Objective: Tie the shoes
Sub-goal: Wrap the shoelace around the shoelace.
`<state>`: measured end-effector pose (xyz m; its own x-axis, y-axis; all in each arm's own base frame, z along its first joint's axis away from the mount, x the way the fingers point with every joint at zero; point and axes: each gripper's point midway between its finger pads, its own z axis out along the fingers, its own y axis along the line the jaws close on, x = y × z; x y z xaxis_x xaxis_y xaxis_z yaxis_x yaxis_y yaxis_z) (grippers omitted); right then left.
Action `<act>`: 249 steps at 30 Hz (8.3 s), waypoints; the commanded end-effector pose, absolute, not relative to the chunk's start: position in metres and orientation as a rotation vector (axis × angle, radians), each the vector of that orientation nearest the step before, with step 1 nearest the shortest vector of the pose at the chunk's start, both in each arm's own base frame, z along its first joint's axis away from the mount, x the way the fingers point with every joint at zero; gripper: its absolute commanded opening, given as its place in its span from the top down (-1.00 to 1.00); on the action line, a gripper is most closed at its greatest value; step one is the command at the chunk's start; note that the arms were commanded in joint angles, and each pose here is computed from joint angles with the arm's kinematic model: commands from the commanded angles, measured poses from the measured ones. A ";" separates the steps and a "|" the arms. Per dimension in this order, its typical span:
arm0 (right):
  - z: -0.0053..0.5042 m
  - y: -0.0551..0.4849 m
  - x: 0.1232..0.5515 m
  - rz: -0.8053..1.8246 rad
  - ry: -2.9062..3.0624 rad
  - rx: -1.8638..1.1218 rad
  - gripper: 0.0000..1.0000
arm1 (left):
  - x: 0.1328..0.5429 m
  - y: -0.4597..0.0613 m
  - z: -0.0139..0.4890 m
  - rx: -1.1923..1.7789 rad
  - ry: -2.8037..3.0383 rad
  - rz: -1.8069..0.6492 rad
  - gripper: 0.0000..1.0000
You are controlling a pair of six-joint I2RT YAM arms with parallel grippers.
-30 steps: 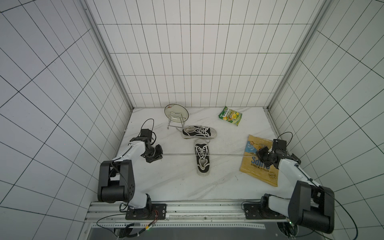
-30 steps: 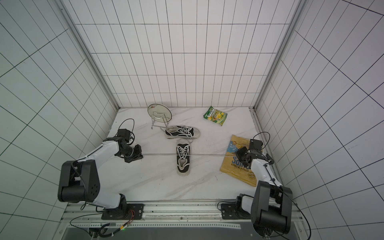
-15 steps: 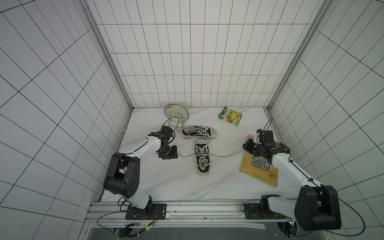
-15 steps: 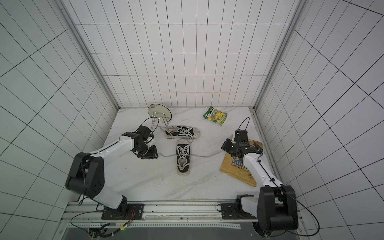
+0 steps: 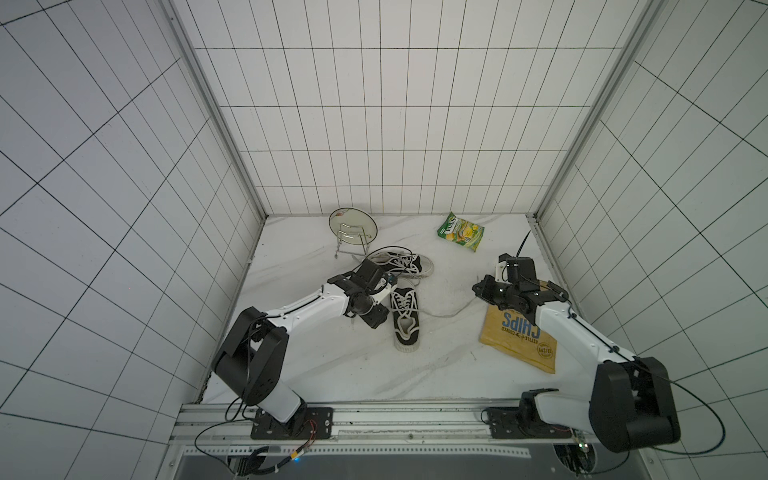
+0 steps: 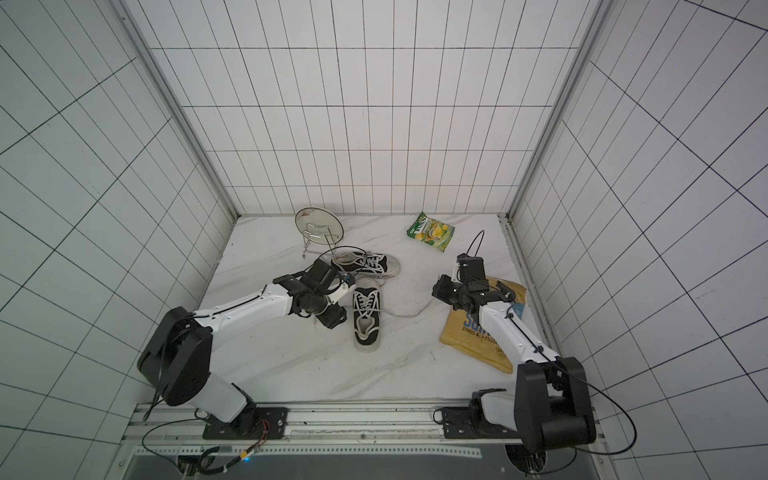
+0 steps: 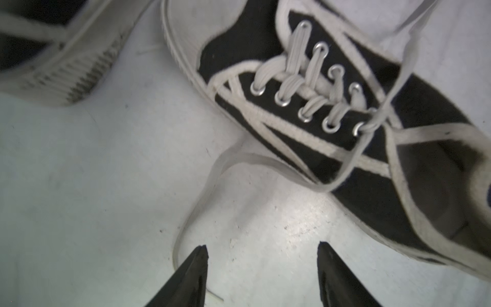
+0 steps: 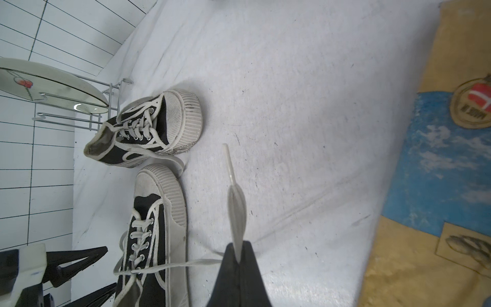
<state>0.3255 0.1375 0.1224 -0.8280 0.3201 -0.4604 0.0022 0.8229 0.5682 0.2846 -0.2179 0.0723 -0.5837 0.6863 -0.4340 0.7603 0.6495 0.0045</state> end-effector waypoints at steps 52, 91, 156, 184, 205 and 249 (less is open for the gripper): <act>0.179 0.087 0.341 0.841 2.279 0.406 1.00 | 0.319 -0.324 0.108 1.220 2.025 -0.763 1.00; 0.165 0.307 0.343 1.262 2.490 -0.432 -0.28 | 0.292 -0.293 0.109 0.887 2.237 -1.151 1.00; 0.127 0.330 0.277 0.945 2.382 -0.907 0.10 | 0.405 -0.223 0.029 0.375 2.667 -0.370 0.02; 0.110 0.346 0.286 0.577 2.415 -0.920 1.00 | 0.402 -0.214 0.008 0.310 2.733 -0.351 1.00; 0.111 0.340 0.302 0.922 2.471 -0.750 1.00 | 0.248 -0.248 0.175 0.908 2.275 -0.737 1.00; 0.123 0.339 0.303 1.288 2.340 -0.870 1.00 | 0.341 -0.277 0.127 1.133 2.222 -0.945 0.29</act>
